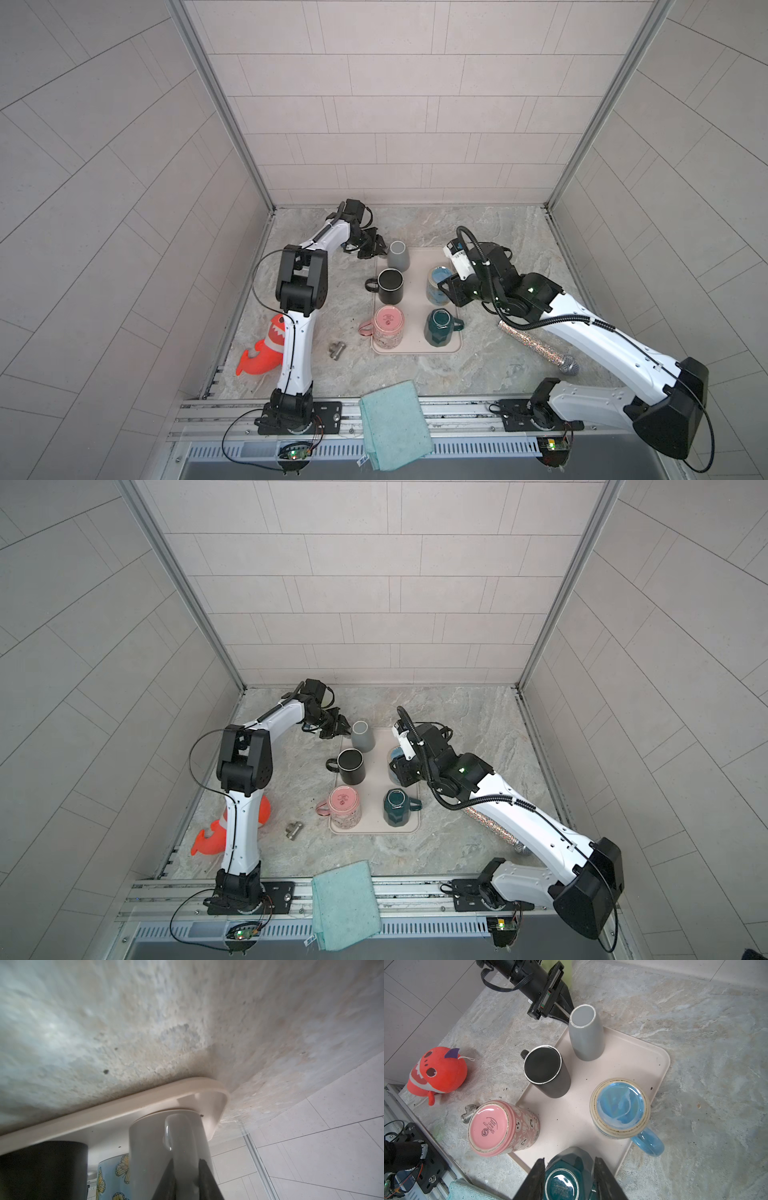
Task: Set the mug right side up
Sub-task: 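Lower the left gripper and close it on the grey mug, then lift the grey mug off the tray with the left gripper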
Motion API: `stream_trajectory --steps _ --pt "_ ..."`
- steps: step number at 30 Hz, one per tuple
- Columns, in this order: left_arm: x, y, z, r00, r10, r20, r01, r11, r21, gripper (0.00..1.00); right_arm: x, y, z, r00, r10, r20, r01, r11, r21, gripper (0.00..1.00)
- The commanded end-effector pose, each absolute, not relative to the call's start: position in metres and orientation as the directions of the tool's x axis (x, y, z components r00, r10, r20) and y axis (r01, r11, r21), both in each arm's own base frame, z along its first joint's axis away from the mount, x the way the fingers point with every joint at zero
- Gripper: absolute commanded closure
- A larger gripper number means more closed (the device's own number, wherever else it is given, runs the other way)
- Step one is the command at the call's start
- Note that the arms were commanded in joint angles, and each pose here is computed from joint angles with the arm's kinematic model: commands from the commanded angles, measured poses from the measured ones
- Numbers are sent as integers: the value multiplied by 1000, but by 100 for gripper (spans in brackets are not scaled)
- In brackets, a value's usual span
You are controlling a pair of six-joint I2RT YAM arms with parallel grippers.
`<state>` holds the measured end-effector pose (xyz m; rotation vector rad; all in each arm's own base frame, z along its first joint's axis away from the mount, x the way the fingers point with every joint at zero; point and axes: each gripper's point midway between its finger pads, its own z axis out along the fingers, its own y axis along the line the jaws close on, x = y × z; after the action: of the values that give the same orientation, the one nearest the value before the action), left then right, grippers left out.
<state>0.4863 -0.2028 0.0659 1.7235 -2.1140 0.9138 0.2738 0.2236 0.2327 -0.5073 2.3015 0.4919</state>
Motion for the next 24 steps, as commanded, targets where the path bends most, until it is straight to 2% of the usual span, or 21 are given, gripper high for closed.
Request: stream_trajectory --steps 1,4,10,24 --pt "483 -207 72 -269 -770 578 -946 98 -310 90 273 221 234 -668 -191 -720 -476 853 214 61" --pt "485 -208 72 -271 -766 584 -944 92 -318 100 272 219 234 -667 -186 -722 -471 856 214 61" --pt "495 -213 74 -289 -750 595 -931 75 -358 100 270 216 230 -671 -184 -719 -461 863 209 61" --pt "536 -227 137 -502 -692 519 -759 65 -648 100 271 216 225 -679 -190 -709 -456 866 205 61"
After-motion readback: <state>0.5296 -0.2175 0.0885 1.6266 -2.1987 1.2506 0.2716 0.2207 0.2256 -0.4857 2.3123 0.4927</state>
